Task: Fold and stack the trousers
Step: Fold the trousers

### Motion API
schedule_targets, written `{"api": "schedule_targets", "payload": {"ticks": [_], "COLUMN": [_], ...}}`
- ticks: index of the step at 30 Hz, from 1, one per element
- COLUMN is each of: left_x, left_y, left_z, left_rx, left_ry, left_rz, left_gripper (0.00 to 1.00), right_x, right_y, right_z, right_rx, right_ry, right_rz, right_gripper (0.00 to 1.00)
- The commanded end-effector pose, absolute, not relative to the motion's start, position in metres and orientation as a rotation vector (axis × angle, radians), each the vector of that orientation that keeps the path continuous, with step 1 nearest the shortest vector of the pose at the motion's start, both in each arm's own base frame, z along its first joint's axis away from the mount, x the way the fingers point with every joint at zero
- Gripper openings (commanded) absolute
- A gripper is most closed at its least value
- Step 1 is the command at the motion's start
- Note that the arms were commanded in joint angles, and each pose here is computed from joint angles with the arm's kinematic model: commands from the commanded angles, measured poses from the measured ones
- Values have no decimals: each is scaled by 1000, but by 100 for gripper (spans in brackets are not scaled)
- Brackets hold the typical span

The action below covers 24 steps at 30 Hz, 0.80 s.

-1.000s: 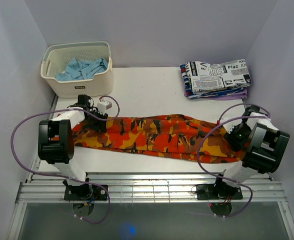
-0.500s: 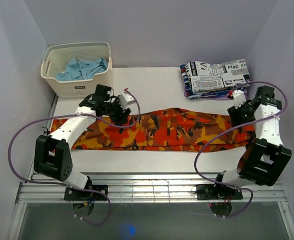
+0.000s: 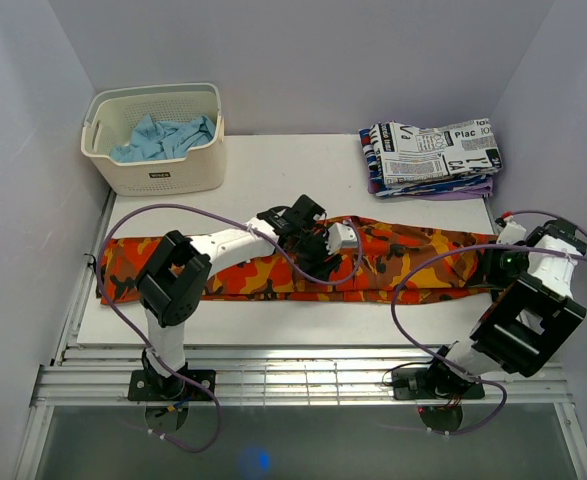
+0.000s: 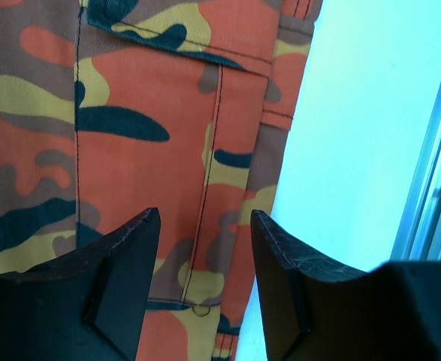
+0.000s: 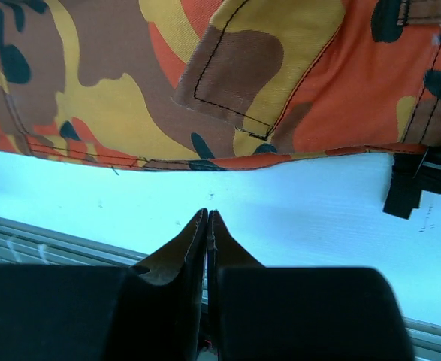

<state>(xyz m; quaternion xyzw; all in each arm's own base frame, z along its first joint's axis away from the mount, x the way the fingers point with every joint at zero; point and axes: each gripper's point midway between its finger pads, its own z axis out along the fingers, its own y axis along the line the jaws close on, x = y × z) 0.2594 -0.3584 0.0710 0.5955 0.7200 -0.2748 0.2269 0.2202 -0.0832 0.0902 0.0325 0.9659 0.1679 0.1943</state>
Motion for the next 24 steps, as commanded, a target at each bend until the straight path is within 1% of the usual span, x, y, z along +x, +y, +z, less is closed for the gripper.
{"api": "schedule_targets", "payload": {"ticks": [1,4,7,11,17,24], "left_x": [271,270,273,280,269,257], "left_y": [-377,-378,-378,-378,-370,-345], "left_z": [98,94,92,80,77,59], "left_rx": [1523,1512,1503,1514,1610,1720], "left_ry": [1978,1997,2007,2015,1963,1939], "left_rz": [-819,-836,-818,-782,-781,-686], "left_gripper": [63,63,64,64,56,54], "right_x": [239,237,221,222,222,222], "right_y": [-74,-74,-79,-107,-123,-137], "right_z": [108,99,74,53,48,30], "right_rx": [220,239,174,93,-35,-108], "right_ry": [2580,2596,2692,2718,2693,2662], "right_rz": [622,626,561,355,185,11], "right_gripper": [8,8,8,8,8,8]}}
